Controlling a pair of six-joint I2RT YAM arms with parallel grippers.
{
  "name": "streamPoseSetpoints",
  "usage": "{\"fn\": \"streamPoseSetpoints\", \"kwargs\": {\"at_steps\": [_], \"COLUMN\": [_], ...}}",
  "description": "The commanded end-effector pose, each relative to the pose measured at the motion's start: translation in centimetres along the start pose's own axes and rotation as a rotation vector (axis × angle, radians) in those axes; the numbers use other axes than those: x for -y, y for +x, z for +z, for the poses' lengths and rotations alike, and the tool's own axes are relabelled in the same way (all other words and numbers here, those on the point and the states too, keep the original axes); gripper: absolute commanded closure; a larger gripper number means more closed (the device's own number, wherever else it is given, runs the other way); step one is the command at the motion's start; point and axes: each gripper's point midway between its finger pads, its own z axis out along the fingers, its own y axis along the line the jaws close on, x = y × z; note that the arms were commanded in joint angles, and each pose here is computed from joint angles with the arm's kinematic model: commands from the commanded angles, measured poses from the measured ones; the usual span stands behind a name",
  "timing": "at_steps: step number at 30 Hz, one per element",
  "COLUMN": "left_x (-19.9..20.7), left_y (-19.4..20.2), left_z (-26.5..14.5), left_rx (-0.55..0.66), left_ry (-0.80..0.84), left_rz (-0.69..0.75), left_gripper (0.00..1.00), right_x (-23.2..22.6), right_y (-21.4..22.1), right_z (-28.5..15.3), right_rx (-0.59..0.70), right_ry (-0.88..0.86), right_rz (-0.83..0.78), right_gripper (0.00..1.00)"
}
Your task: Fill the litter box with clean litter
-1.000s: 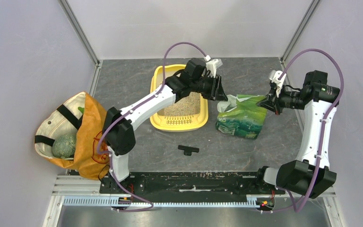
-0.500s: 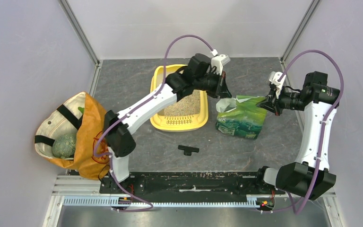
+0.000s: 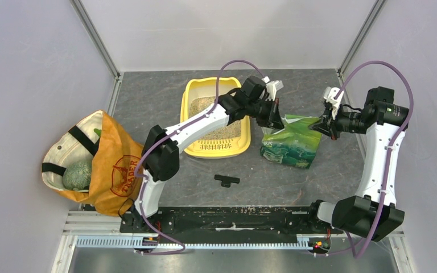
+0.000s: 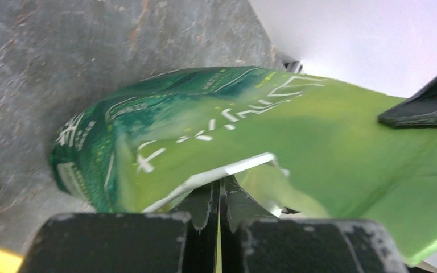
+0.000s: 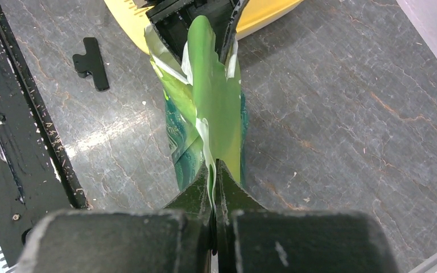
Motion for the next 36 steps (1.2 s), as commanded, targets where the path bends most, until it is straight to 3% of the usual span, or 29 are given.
{"fn": "streamPoseSetpoints", "kwargs": {"at_steps": [1, 10, 14, 20, 24, 27, 29, 31, 36], "left_x": [4.0, 6.5, 9.9, 12.8, 11.4, 8.5, 4.5, 2.7, 1.1], "left_y": [-0.9, 0.1, -1.3, -2.6, -2.4, -1.9, -1.3, -1.5, -2.2], "left_z": [1.3, 2.8, 0.7, -3.0, -3.6, -3.3, -3.1, -4.3, -7.5], "left_rx": [0.036, -0.008, 0.032, 0.055, 0.064, 0.061, 0.055, 0.070, 0.136], "left_ry": [0.153, 0.441, 0.646, 0.753, 0.649, 0.465, 0.223, 0.099, -0.076], "left_rz": [-0.014, -0.208, -0.200, -0.139, -0.099, -0.065, -0.055, -0.001, 0.138], "left_gripper": [0.98, 0.98, 0.98, 0.98, 0.98, 0.96, 0.84, 0.72, 0.56], "right_x": [-0.5, -0.3, -0.2, 0.3, 0.8, 1.0, 1.0, 0.8, 0.3], "right_y": [-1.6, -1.3, -0.8, -0.6, -1.3, -1.7, -2.0, -2.0, -2.0], "right_z": [-0.1, 0.1, 0.1, 0.1, 0.1, 0.1, 0.0, 0.0, 0.0], "right_rx": [0.062, 0.058, 0.042, 0.030, 0.050, 0.069, 0.076, 0.075, 0.083], "right_ry": [-0.002, -0.012, -0.017, -0.015, -0.007, -0.006, -0.003, -0.001, -0.004], "right_rz": [-0.054, -0.053, -0.057, -0.064, -0.076, -0.082, -0.086, -0.091, -0.098], "right_gripper": [1.00, 1.00, 1.00, 1.00, 1.00, 1.00, 1.00, 1.00, 1.00]}}
